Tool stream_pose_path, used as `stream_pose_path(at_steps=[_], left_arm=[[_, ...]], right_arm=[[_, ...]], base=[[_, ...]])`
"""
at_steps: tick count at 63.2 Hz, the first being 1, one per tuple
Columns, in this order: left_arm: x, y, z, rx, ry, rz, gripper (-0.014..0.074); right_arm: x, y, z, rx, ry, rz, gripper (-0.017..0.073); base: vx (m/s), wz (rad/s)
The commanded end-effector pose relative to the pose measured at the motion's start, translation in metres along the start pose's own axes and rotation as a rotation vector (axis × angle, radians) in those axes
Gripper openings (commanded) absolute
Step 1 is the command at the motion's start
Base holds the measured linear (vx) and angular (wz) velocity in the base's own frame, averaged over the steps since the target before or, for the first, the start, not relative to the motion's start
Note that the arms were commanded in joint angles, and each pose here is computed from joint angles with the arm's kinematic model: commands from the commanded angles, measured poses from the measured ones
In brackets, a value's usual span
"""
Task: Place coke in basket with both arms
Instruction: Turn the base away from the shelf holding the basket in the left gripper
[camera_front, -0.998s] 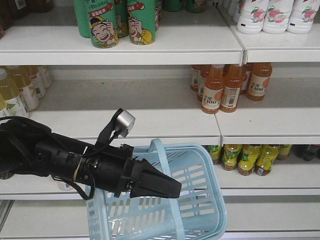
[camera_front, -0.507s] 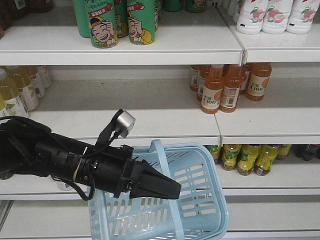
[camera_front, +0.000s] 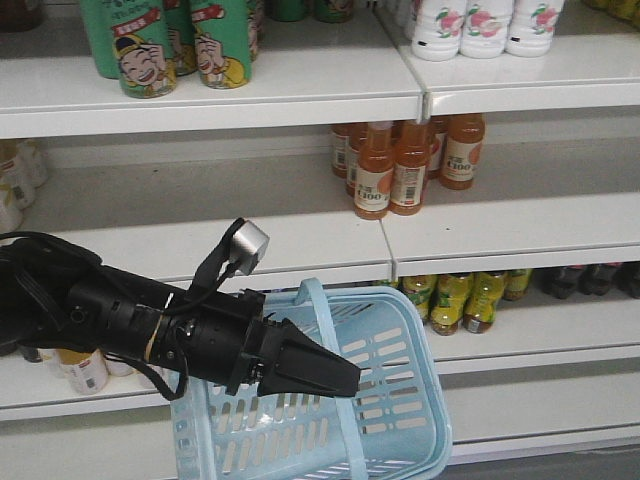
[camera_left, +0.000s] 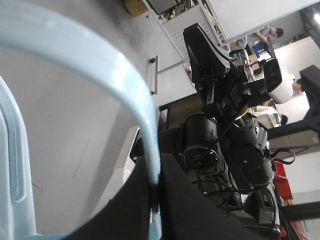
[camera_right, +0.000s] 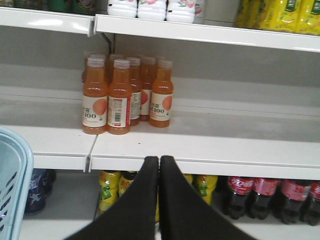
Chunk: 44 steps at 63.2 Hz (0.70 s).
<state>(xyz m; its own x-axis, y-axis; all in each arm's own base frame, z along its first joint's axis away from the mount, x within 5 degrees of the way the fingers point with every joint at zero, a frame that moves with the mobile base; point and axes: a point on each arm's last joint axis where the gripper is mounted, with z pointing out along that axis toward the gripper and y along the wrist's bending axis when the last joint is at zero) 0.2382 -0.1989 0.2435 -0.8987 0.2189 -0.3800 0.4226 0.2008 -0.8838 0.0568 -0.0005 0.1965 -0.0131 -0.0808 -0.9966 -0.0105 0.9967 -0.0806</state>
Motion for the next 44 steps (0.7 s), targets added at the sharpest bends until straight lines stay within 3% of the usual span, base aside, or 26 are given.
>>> stream_pose_path(at_steps=[1, 44], left_arm=[[0.0014, -0.0383, -0.0069, 0.224, 0.039, 0.047, -0.0006], [0.0014, -0.0383, -0.0069, 0.224, 0.039, 0.047, -0.0006]], right_arm=[[-0.0008, 0.0016, -0.0003, -0.01, -0.059, -0.021, -0.0005], [-0.0008, 0.0016, -0.0003, -0.01, -0.059, -0.021, -0.0005]], base=[[-0.01, -0.33], [-0.01, -0.46]])
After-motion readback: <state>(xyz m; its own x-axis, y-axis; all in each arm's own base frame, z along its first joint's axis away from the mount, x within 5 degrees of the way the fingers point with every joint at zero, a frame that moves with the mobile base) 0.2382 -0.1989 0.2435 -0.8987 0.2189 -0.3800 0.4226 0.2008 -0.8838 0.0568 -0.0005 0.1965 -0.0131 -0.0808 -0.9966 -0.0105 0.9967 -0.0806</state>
